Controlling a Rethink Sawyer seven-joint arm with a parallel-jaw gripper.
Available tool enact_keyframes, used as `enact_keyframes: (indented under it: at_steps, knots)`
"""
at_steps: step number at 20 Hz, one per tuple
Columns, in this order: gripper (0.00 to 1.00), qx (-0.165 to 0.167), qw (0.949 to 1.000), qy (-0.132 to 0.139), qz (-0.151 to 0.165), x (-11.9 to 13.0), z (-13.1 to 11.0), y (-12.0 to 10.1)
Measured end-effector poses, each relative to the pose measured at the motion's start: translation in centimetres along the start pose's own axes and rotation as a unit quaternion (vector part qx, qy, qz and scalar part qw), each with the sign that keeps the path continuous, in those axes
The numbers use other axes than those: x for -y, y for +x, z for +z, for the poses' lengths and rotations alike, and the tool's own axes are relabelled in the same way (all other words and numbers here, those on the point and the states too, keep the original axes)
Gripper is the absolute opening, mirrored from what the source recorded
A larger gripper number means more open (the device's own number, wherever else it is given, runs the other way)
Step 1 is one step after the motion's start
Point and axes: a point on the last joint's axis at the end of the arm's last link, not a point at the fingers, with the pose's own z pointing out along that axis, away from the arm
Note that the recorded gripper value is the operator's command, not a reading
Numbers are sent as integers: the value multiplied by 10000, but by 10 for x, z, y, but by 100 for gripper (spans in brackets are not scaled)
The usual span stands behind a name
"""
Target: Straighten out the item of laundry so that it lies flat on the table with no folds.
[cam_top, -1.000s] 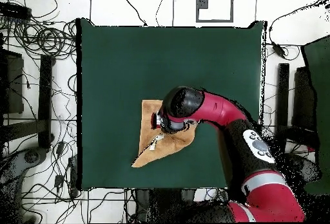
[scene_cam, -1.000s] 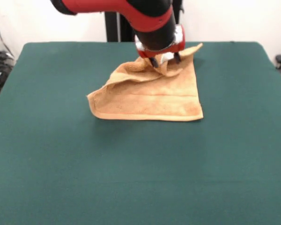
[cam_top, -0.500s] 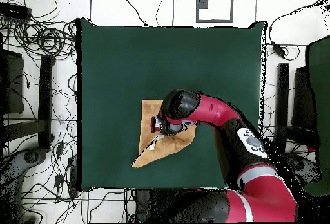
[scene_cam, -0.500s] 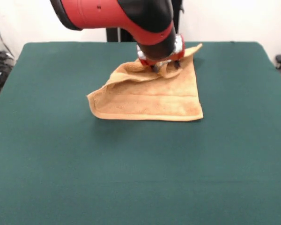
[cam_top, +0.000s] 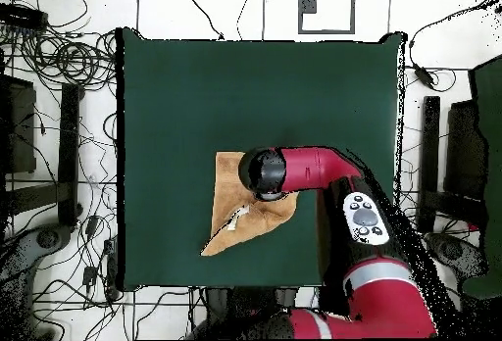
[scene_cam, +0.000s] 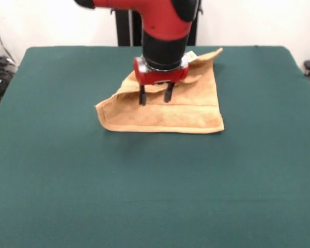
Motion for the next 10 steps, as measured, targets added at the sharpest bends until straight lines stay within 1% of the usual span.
enact_keyframes:
  at_steps: [2,3,7,10]
  knots:
    - [100,297,9993,193,-93,5,-11,-8]
    - [100,535,9979,340,-127,12,-21,-16]
    - [100,704,9965,448,-86,22,-32,-26]
    - [100,837,9951,532,-39,32,-39,-38]
